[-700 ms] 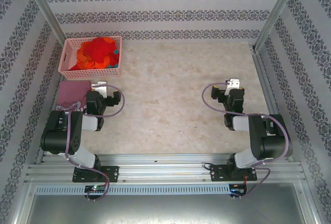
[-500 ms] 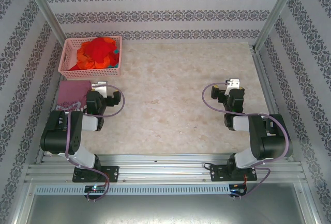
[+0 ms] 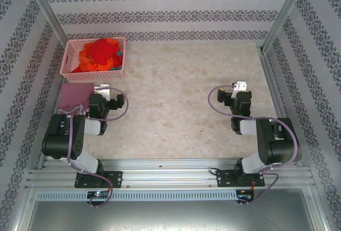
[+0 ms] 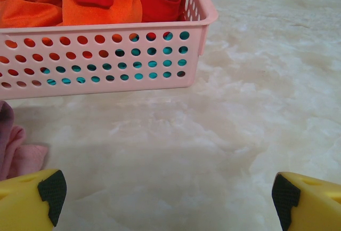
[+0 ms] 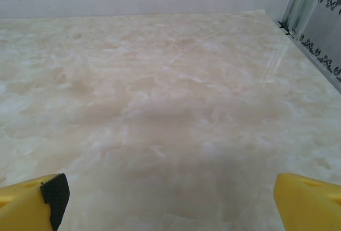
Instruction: Fold and stack the t-shirts
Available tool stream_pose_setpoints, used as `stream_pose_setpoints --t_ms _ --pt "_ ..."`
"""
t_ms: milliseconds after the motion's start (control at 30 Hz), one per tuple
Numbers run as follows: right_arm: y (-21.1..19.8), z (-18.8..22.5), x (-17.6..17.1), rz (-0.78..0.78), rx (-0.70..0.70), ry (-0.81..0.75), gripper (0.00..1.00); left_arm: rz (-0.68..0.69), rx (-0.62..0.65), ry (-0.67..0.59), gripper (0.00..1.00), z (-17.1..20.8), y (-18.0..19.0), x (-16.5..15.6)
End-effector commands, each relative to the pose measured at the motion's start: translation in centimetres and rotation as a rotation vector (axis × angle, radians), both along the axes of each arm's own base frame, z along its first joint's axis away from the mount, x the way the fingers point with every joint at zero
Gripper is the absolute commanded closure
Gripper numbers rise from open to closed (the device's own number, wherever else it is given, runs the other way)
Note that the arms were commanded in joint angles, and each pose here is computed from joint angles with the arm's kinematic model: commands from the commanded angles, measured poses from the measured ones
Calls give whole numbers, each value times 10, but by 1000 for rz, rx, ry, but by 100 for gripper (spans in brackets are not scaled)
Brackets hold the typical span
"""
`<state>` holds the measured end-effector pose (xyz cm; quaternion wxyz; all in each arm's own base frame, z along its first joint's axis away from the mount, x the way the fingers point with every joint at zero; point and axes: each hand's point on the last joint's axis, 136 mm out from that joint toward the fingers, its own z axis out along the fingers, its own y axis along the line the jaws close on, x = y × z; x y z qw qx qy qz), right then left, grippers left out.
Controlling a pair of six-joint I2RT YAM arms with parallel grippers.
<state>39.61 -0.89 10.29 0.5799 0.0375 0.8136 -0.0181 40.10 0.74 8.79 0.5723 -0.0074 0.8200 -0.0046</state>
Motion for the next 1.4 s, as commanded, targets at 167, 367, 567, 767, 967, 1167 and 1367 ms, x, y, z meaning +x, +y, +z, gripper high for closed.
stream_pose_setpoints --t_ms 167,367,567,767,967,1167,1367 --pt "12 7 0 77 4 -23 2 33 9 -25 0 10 5 -5" --pt "16 34 -9 75 -38 -40 2 55 34 -61 0 41 5 -16" --pt "39 69 -14 118 -109 -52 2 50 10 -136 0 93 -4 -13" --pt "103 102 -16 286 -131 -97 2 107 -73 -139 0 125 1 23" --pt "183 118 -22 497 -144 -116 2 200 -136 -16 0 121 17 86" --pt "250 128 -30 662 -137 -131 2 328 -197 131 0 104 42 147" --pt "282 125 -33 733 -133 -125 2 405 -207 217 0 85 66 188"
